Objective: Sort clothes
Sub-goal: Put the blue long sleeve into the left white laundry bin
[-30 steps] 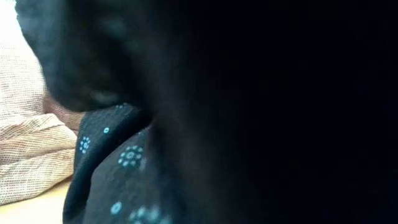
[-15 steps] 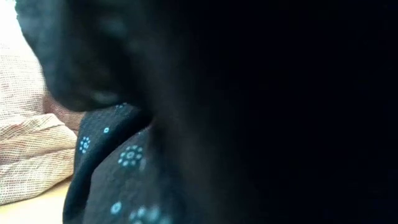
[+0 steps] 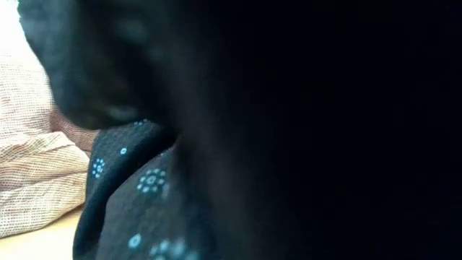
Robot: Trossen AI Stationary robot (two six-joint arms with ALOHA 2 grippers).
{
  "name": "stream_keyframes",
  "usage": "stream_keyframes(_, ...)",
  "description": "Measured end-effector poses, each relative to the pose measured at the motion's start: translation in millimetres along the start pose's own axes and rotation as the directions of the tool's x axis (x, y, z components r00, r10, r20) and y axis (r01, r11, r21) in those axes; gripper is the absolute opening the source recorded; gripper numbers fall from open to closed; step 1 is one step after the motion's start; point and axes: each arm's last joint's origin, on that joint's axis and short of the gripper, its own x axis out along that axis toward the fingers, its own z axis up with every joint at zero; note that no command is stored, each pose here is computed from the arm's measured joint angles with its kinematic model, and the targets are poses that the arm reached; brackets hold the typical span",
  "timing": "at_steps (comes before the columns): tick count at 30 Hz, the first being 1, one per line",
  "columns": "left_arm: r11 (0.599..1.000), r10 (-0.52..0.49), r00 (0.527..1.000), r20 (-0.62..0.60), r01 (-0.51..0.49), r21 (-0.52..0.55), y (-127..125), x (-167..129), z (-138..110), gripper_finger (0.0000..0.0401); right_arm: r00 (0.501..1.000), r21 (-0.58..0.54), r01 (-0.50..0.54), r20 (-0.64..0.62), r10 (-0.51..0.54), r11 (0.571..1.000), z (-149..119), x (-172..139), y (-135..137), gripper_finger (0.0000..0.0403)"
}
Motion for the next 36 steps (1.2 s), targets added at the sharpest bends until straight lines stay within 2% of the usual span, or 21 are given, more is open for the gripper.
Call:
stream_keyframes(7, 1.000, 0.025, 0.995, 0.100, -0.025, 0.004, 11, 2, 8, 0.0190, 0.980, -0.024, -0.077, 0.184, 0.080, 0.997, -3, -34, 10, 0.0248)
stream_keyframes(12, 1.000, 0.027, 0.997, 0.077, -0.028, 0.010, 17, 4, 5, 0.0190, 0.949, -0.064, -0.165, 0.261, 0.176, 0.984, -18, -65, 21, 0.0248)
stream_keyframes(16, 1.000, 0.014, 0.999, 0.031, -0.015, 0.024, 16, 5, 0, 0.0190, 0.916, -0.119, -0.264, 0.279, 0.287, 0.957, -34, -87, 33, 0.0248)
stream_keyframes(22, 1.000, -0.008, 0.999, -0.048, 0.009, 0.021, 14, 5, -8, 0.0190, 0.881, -0.193, -0.405, 0.181, 0.438, 0.894, -56, -102, 60, 0.0248)
stream_keyframes(26, 1.000, -0.017, 0.997, -0.080, 0.018, 0.012, 13, 5, -11, 0.0190, 0.854, -0.275, -0.478, 0.077, 0.514, 0.834, -68, -102, 93, 0.0250)
stream_keyframes(31, 1.000, -0.019, 0.996, -0.089, 0.021, 0.012, 12, 4, -12, 0.0190, 0.839, -0.372, -0.518, -0.044, 0.542, 0.770, -81, -90, 145, 0.0251)
stream_keyframes(36, 1.000, -0.022, 0.995, -0.101, 0.023, 0.011, 12, 4, -13, 0.0190, 0.844, -0.419, -0.522, -0.129, 0.521, 0.743, -94, -67, 196, 0.0251)
